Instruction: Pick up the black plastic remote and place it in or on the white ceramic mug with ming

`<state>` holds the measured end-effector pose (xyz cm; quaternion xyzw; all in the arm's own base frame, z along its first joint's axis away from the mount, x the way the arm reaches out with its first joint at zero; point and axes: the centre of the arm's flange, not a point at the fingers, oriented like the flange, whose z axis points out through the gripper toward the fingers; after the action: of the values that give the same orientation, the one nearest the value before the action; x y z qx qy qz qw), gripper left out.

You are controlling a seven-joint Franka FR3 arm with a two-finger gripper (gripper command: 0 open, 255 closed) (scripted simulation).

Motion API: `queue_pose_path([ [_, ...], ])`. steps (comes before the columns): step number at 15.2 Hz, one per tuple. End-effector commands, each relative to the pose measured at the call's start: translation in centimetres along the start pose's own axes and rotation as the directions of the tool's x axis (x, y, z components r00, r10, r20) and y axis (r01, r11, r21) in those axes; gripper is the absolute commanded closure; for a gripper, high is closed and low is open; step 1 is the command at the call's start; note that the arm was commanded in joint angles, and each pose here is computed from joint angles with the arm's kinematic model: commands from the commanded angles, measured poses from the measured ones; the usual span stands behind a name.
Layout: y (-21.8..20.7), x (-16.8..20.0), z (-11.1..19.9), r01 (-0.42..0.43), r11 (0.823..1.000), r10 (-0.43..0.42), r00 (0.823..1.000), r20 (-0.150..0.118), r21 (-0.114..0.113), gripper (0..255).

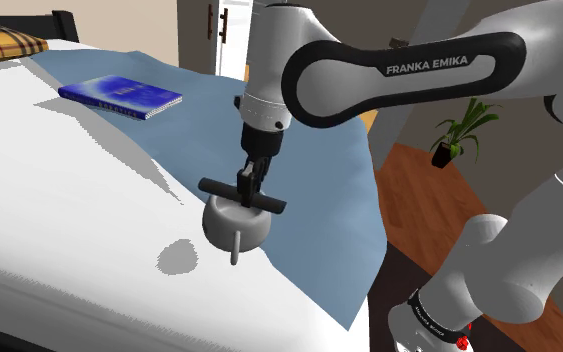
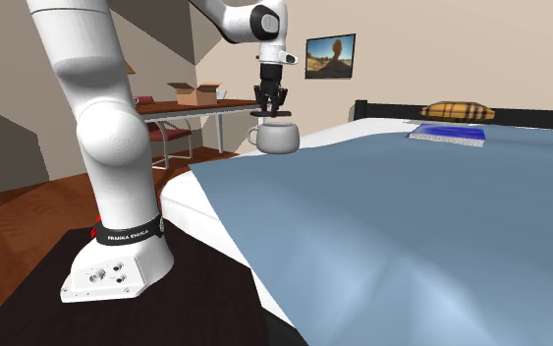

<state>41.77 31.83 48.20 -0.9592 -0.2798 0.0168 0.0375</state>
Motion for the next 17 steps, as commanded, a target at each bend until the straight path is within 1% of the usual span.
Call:
queue_pose_path([
  [1,0.1,0.0,1.0,0.000,1.000,0.000,1.000,-0.001,0.000,255],
  [4,0.2,0.0,2.8,0.000,1.000,0.000,1.000,-0.001,0.000,255],
  [12,0.2,0.0,2.8,0.000,1.000,0.000,1.000,-0.001,0.000,255],
  [13,0.2,0.0,2.8,0.000,1.000,0.000,1.000,-0.001,0.000,0],
  [17,0.2,0.0,2.8,0.000,1.000,0.000,1.000,-0.001,0.000,0],
])
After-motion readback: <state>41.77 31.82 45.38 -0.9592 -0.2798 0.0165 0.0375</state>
